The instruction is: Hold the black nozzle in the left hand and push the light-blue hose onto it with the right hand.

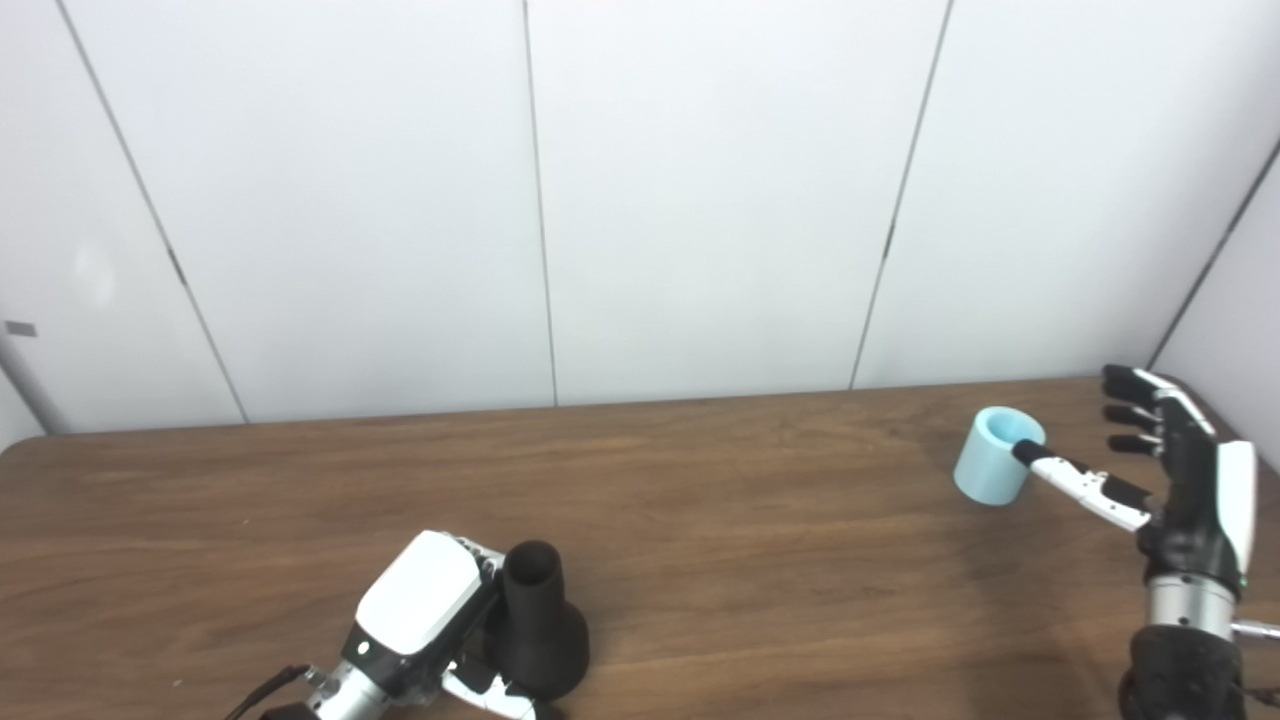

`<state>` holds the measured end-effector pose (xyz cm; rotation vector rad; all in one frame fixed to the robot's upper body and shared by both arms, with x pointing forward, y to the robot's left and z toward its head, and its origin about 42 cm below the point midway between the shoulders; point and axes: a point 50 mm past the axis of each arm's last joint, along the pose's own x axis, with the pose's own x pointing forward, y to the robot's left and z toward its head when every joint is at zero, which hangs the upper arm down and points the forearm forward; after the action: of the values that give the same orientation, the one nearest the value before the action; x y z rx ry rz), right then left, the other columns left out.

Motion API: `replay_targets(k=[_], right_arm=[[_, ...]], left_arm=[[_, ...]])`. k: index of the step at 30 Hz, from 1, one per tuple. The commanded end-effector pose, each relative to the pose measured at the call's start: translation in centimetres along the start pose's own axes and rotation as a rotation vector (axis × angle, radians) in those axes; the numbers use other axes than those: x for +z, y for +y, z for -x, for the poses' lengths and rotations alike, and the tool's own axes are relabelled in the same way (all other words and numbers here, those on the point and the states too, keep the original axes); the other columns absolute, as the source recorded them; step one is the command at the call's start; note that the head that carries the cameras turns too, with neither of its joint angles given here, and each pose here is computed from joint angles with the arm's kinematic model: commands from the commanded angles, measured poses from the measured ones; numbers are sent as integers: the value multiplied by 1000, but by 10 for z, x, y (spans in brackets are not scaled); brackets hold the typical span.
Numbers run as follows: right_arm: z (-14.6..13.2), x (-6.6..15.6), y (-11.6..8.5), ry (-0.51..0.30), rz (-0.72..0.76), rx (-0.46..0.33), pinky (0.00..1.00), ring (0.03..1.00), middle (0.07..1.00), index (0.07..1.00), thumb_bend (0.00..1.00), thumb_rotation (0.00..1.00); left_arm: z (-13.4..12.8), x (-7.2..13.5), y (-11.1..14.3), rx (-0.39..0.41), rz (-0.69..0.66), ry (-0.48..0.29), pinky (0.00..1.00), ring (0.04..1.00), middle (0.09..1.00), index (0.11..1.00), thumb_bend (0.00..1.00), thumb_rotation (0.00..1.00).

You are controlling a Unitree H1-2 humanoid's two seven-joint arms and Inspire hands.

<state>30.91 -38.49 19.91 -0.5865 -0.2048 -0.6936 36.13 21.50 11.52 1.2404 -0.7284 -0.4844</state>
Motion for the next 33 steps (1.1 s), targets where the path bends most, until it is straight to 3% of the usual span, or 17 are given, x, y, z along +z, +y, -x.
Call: replay_targets(k=[1,5,8,15,23,25,29,33], right_arm=[[-19,13,-8,-41,35,-16,649,757,797,807,900,416],[-26,6,0,-3,30,43,737,837,869,874,987,460],[-33,-1,6,27,57,72,752,849,876,885,1000,460],[-42,-15,20,91,57,90,604,755,826,889,1000,458],[-50,-25,31,137,41,105,602,759,823,887,1000,415],[-52,-26,33,140,46,114,670,808,857,890,1000,411],[-57,-25,37,142,41,126,694,825,874,890,1000,400],[-61,-24,42,124,52,139,580,717,788,879,1000,391]], left_arm=[[22,27,-48,-106,75,-1,105,152,239,483,518,39],[20,30,-51,-95,68,-20,87,135,208,482,518,40],[17,32,-54,-98,53,-31,75,124,191,482,519,40],[12,38,-55,-96,54,-45,73,121,189,482,519,40],[12,39,-54,-95,53,-53,77,130,201,482,519,40],[12,39,-54,-95,54,-50,78,131,203,482,519,40],[13,41,-54,-95,53,-52,75,129,199,482,519,40],[13,42,-54,-86,57,-59,80,132,208,482,519,40]])
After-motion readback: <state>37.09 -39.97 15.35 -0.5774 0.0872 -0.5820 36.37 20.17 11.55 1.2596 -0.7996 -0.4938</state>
